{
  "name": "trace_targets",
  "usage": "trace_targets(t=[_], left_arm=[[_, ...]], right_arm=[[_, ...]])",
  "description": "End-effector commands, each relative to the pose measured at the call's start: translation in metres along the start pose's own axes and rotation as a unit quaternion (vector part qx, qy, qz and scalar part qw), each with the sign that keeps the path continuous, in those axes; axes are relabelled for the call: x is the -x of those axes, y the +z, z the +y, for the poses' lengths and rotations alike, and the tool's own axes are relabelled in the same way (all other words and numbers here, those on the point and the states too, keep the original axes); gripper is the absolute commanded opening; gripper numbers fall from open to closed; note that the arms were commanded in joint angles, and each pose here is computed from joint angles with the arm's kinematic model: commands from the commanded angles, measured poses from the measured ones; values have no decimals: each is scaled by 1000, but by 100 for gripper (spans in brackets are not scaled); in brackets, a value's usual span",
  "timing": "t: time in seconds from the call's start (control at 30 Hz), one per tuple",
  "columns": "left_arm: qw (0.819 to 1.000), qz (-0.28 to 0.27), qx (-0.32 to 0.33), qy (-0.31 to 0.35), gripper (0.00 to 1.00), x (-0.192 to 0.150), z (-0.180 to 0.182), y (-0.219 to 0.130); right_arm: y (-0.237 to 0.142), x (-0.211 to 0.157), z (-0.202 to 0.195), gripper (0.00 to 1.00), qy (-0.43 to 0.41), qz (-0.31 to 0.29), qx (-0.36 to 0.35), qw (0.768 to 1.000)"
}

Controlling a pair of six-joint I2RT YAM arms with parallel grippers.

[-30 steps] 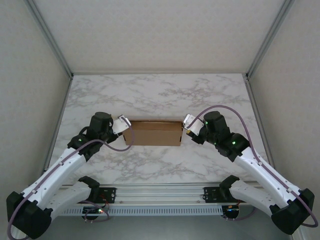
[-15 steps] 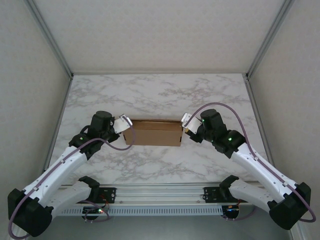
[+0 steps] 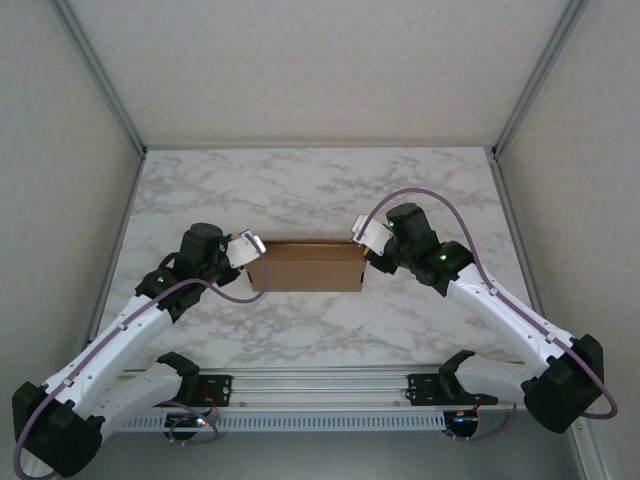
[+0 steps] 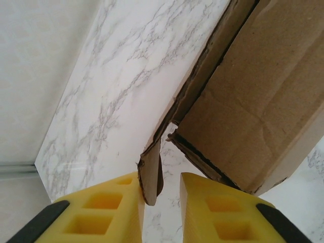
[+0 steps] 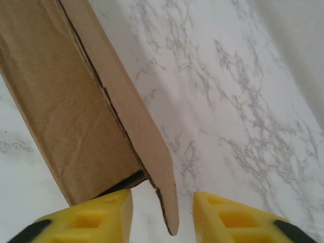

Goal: Fold the paper box

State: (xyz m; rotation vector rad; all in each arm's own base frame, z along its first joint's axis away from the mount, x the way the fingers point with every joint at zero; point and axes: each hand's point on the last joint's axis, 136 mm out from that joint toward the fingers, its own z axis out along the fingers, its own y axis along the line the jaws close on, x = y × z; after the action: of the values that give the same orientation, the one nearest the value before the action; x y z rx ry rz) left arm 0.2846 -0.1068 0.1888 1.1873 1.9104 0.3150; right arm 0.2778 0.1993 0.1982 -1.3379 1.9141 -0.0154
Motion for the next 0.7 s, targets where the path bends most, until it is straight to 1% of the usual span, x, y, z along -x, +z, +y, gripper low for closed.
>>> trace_targets(t=[0.0, 0.17, 0.3, 0.47, 0.6, 0.67], left_arm=[[1000, -10, -7, -2, 25, 3, -6, -4], [1000, -8, -10, 5, 23, 1, -9, -5], [1000, -12, -11, 5, 23, 3, -10, -6], [1000, -9, -15, 13, 21, 4, -12, -5], [1000, -12, -19, 10, 20, 6, -13, -6], [1000, -14, -21, 10, 19, 7, -13, -7]], right_arm=[[-2, -1, -5, 32, 2, 6, -1, 1000], [-2, -9, -7, 27, 12, 10, -3, 1000], [0, -7, -5, 21, 17, 8, 7, 1000], [6, -8, -1, 20, 19, 8, 20, 1000], [10, -9, 2, 17, 21, 9, 25, 999], [10, -8, 3, 12, 24, 7, 29, 999]])
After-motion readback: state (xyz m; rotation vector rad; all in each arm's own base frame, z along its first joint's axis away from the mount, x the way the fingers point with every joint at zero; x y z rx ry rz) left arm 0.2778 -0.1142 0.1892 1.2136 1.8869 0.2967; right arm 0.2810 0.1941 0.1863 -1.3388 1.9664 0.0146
